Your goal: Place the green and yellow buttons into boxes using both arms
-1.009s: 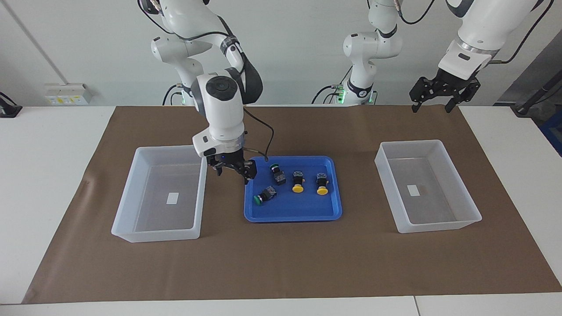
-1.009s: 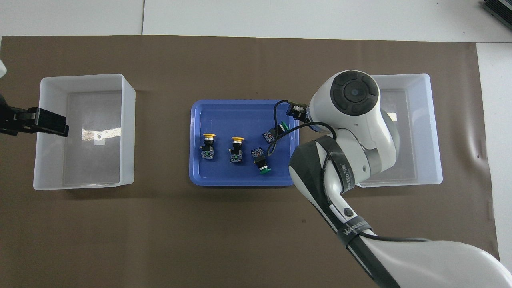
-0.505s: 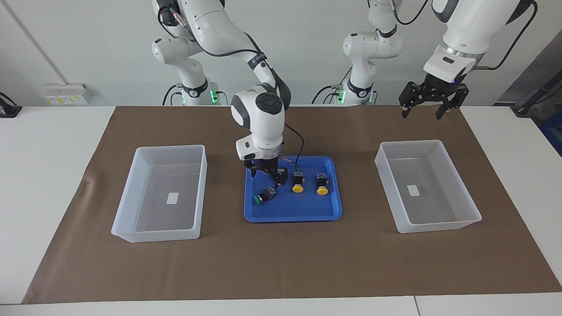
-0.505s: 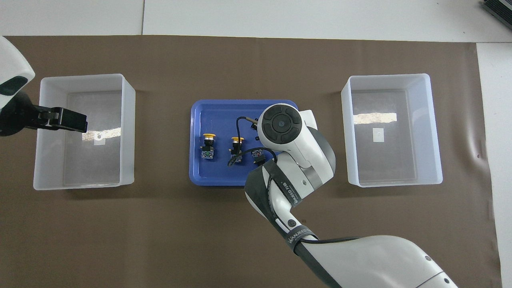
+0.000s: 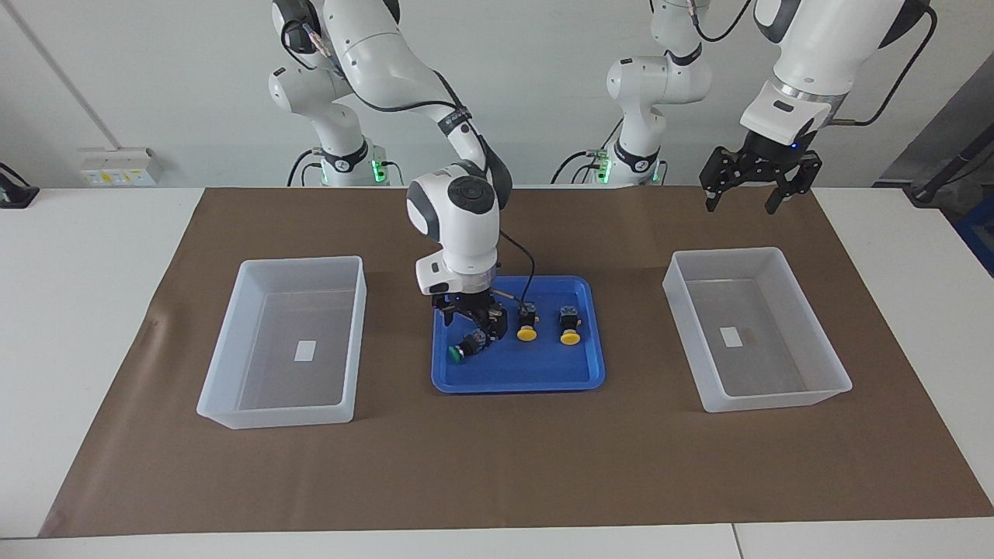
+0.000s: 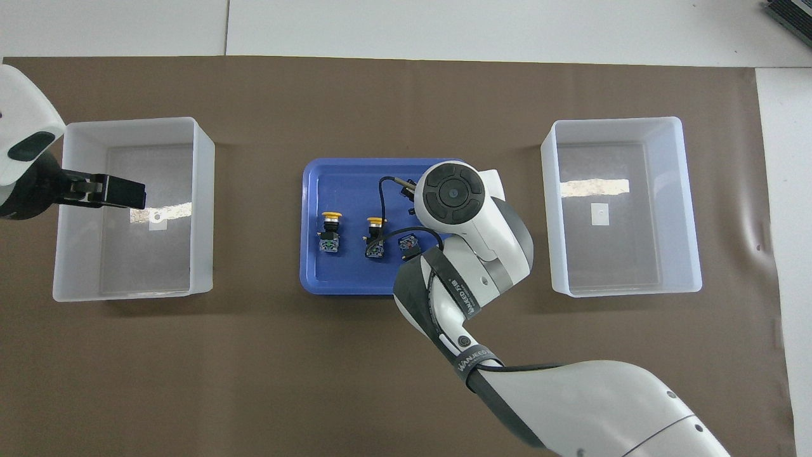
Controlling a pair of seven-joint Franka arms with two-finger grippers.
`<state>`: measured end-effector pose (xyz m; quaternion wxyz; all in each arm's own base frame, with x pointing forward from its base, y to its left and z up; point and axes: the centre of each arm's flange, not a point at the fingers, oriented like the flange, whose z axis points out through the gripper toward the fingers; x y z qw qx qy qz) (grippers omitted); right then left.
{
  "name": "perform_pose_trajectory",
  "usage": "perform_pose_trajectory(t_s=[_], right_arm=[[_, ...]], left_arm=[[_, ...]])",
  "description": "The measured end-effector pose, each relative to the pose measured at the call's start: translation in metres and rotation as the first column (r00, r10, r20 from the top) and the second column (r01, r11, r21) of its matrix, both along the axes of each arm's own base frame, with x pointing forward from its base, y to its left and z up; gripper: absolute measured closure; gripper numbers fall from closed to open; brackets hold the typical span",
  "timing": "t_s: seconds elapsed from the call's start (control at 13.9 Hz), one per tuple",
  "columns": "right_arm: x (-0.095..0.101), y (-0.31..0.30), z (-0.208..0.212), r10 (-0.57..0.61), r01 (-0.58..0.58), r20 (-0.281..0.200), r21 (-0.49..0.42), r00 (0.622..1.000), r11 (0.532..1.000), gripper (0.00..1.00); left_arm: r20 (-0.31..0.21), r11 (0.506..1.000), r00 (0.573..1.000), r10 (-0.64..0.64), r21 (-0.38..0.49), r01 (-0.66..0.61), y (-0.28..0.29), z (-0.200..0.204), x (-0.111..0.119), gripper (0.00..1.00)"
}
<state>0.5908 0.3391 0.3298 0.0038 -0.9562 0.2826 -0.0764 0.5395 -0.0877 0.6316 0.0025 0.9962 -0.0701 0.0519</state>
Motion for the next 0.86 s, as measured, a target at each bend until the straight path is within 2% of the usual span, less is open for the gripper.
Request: perform_pose_trajectory(t_s=[0.14, 0.22, 0.29, 0.36, 0.43, 0.58, 0.65, 0.86], right_arm=[[0.0, 0.003, -0.009, -0.003, 0.003, 0.002, 0.003, 1.0, 1.0, 0.03], [0.0, 0.003, -0.013, -0.004, 0.004, -0.002, 0.002, 1.0, 1.0, 0.06], [0.0, 0.003, -0.017, -0.005, 0.005, -0.007, 0.0, 1.0, 1.0, 0.15], [0.0, 0.004, -0.02, -0.006, 0.006, -0.005, 0.004, 1.0, 1.0, 0.15], [0.0, 0.005, -0.023, -0.015, 0.015, 0.003, 0.015, 1.0, 1.0, 0.23], [0.0, 0.008, -0.029, -0.036, 0.036, 0.006, 0.021, 0.999, 0.999, 0.48], [0.001, 0.008, -0.027, -0.04, 0.04, 0.009, 0.025, 0.999, 0.999, 0.52], [0.003, 0.006, -0.024, -0.046, 0.045, 0.013, 0.029, 0.999, 0.999, 0.52]], left_arm=[[0.02, 1.0, 1.0, -0.002, -0.002, 0.002, -0.001, -0.013, 0.0, 0.0], [0.021, 1.0, 1.0, -0.004, -0.002, 0.004, -0.002, -0.019, -0.001, 0.0], [0.024, 1.0, 1.0, -0.008, -0.001, 0.008, -0.004, -0.025, -0.003, 0.0], [0.029, 1.0, 0.999, -0.015, -0.002, 0.015, -0.008, -0.03, -0.005, 0.0], [0.035, 1.0, 0.999, -0.024, -0.002, 0.024, -0.013, -0.035, -0.007, 0.0], [0.064, 0.999, 0.997, -0.053, -0.006, 0.053, -0.029, -0.05, -0.007, 0.0], [0.08, 0.997, 0.994, -0.072, -0.009, 0.073, -0.04, -0.061, -0.008, 0.0], [0.092, 0.992, 0.988, -0.126, -0.012, 0.127, -0.07, -0.094, -0.013, 0.0]])
